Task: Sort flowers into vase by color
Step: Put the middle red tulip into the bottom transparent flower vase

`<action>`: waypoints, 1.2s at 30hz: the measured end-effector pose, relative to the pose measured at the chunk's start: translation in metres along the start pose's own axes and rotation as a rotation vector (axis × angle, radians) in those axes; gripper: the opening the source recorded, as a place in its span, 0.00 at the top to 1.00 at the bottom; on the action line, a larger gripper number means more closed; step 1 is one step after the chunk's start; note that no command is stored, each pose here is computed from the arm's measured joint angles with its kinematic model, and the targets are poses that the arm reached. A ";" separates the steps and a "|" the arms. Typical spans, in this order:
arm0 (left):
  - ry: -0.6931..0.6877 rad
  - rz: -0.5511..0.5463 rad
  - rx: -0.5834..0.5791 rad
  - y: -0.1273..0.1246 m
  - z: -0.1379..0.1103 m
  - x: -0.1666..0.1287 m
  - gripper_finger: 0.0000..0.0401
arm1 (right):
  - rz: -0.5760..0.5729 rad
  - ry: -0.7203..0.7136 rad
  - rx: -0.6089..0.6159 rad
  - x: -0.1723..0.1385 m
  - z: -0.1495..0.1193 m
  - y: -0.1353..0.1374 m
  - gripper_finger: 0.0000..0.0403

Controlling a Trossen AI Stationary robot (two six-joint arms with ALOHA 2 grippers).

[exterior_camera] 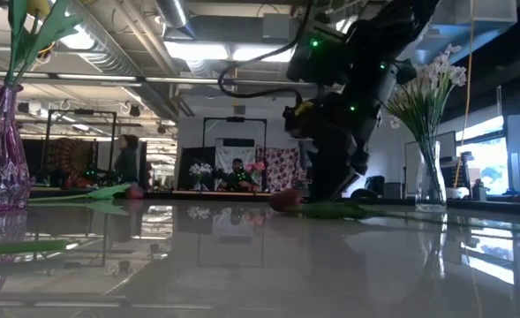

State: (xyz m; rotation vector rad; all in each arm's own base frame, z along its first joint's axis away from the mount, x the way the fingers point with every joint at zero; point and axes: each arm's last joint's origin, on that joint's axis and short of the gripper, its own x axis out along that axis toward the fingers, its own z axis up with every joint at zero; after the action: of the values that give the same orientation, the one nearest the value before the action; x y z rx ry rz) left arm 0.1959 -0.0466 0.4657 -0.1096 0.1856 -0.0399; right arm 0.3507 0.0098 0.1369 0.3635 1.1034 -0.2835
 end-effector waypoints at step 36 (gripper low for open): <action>-0.015 -0.167 -0.106 -0.010 0.003 -0.008 0.48 | 1.508 -0.933 -0.642 -0.329 -0.128 0.065 0.99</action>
State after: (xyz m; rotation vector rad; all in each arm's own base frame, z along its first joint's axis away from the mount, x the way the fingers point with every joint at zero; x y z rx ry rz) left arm 0.1888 -0.0561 0.4715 -0.2314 0.1633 -0.1954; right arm 0.1330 0.1370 0.3921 0.3303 -0.2124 1.1281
